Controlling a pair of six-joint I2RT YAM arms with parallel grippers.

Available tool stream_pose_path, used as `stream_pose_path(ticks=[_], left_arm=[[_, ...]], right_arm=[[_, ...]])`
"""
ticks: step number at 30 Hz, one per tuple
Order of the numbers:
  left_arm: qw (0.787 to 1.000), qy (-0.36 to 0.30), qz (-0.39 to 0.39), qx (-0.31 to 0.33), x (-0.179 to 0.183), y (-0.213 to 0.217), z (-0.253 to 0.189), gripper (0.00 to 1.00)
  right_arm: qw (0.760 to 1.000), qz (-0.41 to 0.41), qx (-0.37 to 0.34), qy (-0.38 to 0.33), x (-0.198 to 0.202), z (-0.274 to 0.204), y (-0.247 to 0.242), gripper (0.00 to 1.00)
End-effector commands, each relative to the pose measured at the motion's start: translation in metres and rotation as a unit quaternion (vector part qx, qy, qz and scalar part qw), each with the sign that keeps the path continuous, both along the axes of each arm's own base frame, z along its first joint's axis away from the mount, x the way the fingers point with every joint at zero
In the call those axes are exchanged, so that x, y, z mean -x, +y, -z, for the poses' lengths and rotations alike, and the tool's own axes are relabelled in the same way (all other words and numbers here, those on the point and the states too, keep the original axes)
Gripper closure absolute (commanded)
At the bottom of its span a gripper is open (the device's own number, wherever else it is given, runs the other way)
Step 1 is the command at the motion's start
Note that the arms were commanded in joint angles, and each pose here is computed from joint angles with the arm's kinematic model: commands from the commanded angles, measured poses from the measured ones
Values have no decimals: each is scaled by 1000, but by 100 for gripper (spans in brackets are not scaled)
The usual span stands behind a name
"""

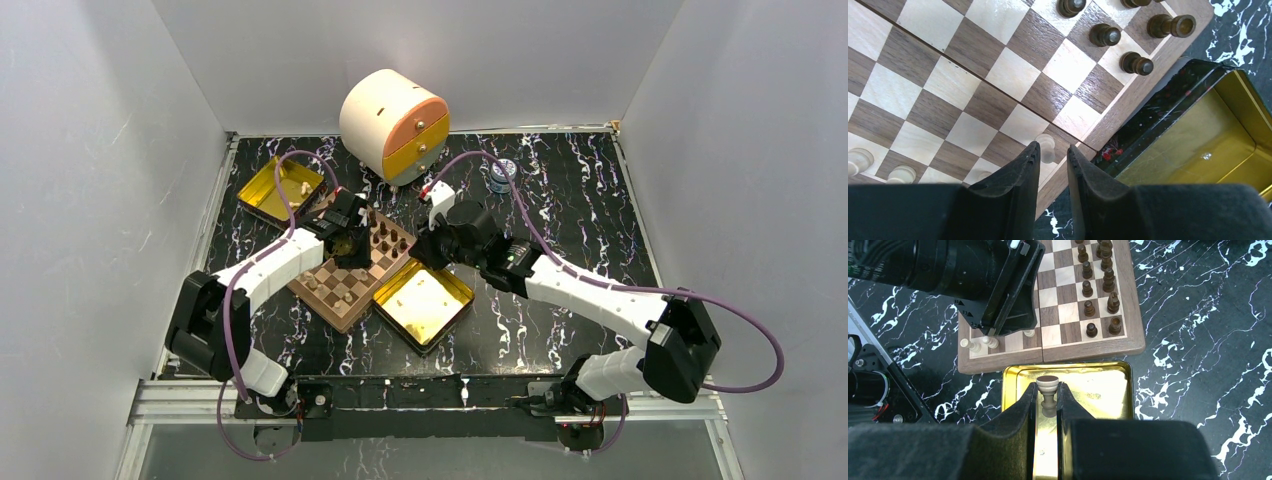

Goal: Set up the chess pieces on the board
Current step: Pick up the chess piece from the chessboard.

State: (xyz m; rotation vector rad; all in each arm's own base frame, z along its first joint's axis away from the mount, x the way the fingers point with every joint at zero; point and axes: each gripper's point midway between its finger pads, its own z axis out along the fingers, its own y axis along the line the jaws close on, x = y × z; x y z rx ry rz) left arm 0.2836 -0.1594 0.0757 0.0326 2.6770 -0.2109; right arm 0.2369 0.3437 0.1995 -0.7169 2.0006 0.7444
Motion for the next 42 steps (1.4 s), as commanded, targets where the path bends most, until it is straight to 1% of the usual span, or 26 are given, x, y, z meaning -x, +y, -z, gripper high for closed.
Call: stream_pose_path(ticks=[1, 6, 12, 19, 23, 42], left_arm=[[1000, -11, -10, -20, -4, 6, -4, 74], [1000, -1, -8, -27, 0, 8, 4, 74], [1000, 7, -4, -28, 3, 6, 9, 79], [999, 17, -7, -38, 6, 9, 12, 80], [999, 17, -8, -41, 6, 11, 11, 84], [999, 31, -4, -38, 11, 8, 11, 81]], right_arm=[[999, 10, -34, -31, -5, -26, -1, 95], [999, 8, -35, -33, -5, -29, 0, 94], [999, 10, -34, -37, -7, -30, -1, 94], [999, 9, -35, -36, -6, -29, -1, 93], [999, 10, -35, -37, -6, -30, -2, 93], [998, 12, -39, -38, -6, -30, -3, 93]])
